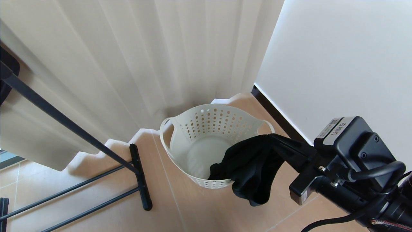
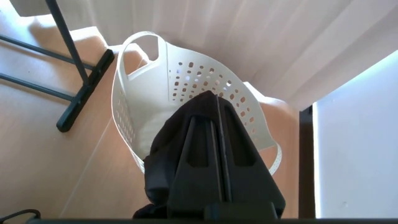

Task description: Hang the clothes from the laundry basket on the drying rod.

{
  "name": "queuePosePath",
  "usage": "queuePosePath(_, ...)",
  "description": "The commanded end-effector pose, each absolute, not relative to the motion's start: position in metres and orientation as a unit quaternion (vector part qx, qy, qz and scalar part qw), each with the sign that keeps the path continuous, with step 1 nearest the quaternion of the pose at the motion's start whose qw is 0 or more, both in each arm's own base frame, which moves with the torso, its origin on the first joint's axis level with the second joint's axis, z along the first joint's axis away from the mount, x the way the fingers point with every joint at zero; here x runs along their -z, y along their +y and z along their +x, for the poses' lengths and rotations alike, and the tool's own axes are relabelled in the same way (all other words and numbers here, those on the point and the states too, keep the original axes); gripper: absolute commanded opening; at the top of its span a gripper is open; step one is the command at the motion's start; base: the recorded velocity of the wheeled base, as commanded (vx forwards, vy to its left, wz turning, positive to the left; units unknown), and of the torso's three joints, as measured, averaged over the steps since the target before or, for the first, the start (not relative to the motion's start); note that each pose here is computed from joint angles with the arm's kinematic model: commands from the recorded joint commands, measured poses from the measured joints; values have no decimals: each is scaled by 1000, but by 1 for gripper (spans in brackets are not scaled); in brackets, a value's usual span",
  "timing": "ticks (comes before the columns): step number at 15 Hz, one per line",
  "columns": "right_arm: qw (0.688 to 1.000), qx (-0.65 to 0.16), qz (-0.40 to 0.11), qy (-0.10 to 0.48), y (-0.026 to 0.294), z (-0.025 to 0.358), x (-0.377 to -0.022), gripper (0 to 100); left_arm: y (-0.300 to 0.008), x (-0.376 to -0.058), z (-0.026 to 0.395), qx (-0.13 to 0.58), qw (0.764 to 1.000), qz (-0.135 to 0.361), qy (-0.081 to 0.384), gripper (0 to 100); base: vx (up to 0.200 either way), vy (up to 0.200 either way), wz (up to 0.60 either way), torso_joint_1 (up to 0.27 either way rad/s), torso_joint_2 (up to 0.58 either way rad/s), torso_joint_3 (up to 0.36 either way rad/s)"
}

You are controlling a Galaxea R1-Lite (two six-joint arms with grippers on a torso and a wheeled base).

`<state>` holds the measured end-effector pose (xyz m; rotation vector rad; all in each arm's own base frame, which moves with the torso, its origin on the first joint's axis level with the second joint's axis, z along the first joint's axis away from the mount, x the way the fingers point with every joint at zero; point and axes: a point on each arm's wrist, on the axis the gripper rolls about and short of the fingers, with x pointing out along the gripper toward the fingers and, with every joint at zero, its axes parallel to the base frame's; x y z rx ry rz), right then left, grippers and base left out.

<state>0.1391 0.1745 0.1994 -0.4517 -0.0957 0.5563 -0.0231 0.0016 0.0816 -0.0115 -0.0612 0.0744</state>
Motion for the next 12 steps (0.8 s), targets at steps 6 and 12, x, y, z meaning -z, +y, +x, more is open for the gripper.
queuePosePath(6, 937, -266, -222, -45, 173, 142, -199, 0, 2, -82, -23, -37, 999, -6, -31, 100, 0, 0, 0, 1, 3, 203)
queuePosePath(12, 936, -266, -226, -38, 174, 144, -195, 0, 2, -82, -23, -38, 999, -6, -31, 100, 0, 0, 0, -6, 2, 198)
